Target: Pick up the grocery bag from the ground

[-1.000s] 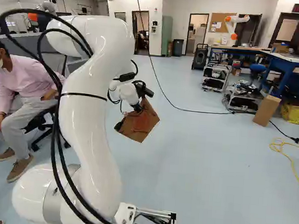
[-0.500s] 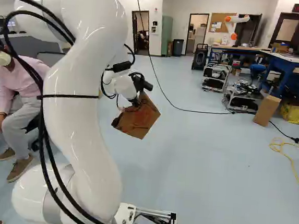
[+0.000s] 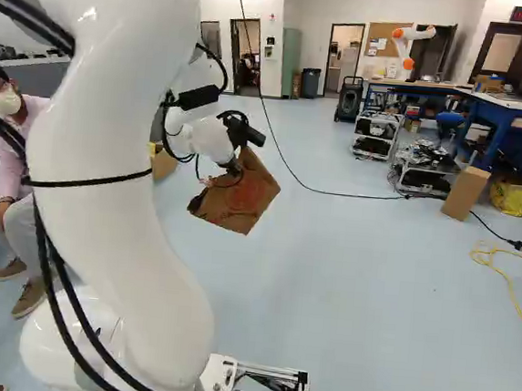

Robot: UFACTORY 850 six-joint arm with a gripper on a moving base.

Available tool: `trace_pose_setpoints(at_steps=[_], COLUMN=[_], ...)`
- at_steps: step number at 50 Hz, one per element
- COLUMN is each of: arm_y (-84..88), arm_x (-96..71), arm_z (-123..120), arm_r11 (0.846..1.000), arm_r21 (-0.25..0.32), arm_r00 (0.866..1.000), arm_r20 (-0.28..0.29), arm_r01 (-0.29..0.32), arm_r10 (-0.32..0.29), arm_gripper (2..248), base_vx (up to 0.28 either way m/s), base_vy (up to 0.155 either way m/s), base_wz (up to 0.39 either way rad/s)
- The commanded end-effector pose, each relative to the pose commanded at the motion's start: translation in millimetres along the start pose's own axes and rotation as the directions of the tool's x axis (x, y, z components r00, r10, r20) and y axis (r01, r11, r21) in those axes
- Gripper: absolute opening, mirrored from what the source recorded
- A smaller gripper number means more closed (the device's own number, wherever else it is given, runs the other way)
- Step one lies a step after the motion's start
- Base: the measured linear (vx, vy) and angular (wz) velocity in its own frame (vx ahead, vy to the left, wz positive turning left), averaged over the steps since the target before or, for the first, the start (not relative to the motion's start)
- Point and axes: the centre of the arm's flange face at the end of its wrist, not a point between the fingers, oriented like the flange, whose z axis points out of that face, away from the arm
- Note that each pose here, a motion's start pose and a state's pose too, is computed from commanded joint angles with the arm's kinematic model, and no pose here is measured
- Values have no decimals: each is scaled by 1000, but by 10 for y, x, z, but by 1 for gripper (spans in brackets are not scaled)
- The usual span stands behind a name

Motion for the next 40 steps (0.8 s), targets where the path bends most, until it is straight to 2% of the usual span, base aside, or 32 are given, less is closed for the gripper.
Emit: trace_pose_setpoints(at_steps=[7,17,40], arm_y=[-13,10,37], arm_x=[4,-53,-102], arm_z=[-169,-285,-349], arm_r11=[1000,1000,1000], arm_r21=[11,14,15], arm_r00=[1000,1000,1000], arm_r20=[-16,-17,-17], arm_r01=[1,3,6], arm_r10=[-1,-2,-6], arm_gripper=[24,24,24], base_vx=[0,0,0], base_vy=[0,0,0], base_wz=[0,0,0])
